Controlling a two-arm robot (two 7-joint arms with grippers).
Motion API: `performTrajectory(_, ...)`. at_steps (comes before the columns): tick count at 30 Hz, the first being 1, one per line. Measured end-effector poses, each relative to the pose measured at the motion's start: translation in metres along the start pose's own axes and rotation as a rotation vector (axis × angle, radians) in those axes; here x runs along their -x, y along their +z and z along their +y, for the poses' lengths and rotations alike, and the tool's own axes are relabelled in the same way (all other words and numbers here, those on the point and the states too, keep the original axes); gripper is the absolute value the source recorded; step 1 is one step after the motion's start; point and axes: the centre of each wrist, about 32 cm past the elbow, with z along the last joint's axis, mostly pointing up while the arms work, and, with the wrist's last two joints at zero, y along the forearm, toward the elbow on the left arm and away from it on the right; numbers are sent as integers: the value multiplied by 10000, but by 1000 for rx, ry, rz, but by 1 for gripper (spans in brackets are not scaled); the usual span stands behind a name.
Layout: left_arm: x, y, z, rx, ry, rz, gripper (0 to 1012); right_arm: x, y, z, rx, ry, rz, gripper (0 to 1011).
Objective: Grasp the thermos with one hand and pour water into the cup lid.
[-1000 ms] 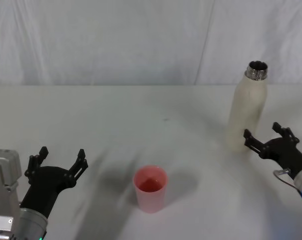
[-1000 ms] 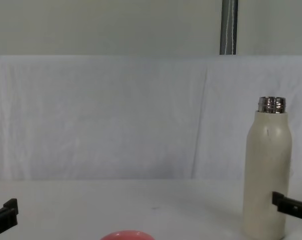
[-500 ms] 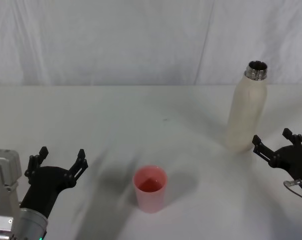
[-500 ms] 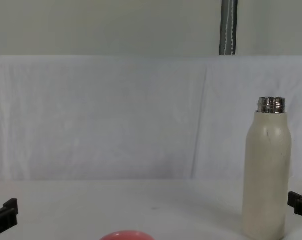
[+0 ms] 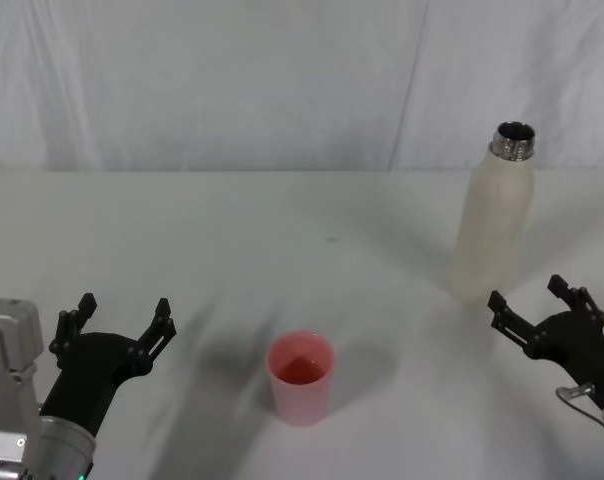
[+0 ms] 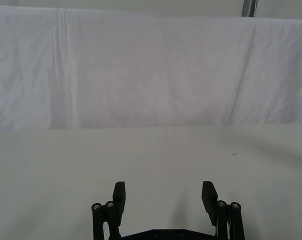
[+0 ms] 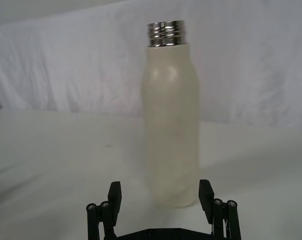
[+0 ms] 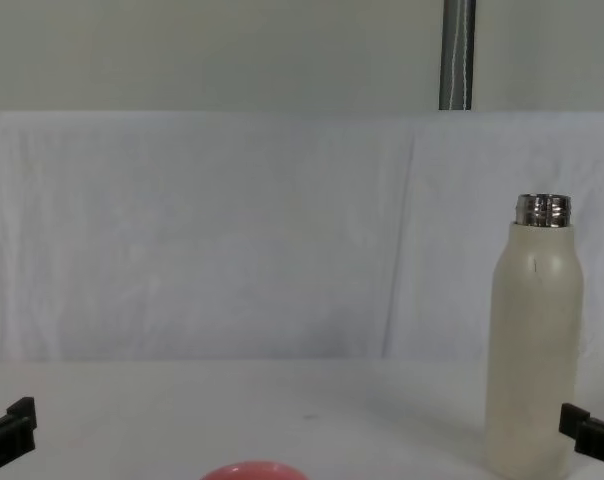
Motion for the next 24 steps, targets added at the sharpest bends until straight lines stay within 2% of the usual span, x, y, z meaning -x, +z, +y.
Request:
performTrajectory(17, 0, 0, 0, 0, 0, 0, 1001, 125, -30, 21, 11, 84, -13, 1000)
performTrajectory(24, 0, 0, 0, 0, 0, 0, 1001, 118, -28, 20, 10, 81, -13, 1000)
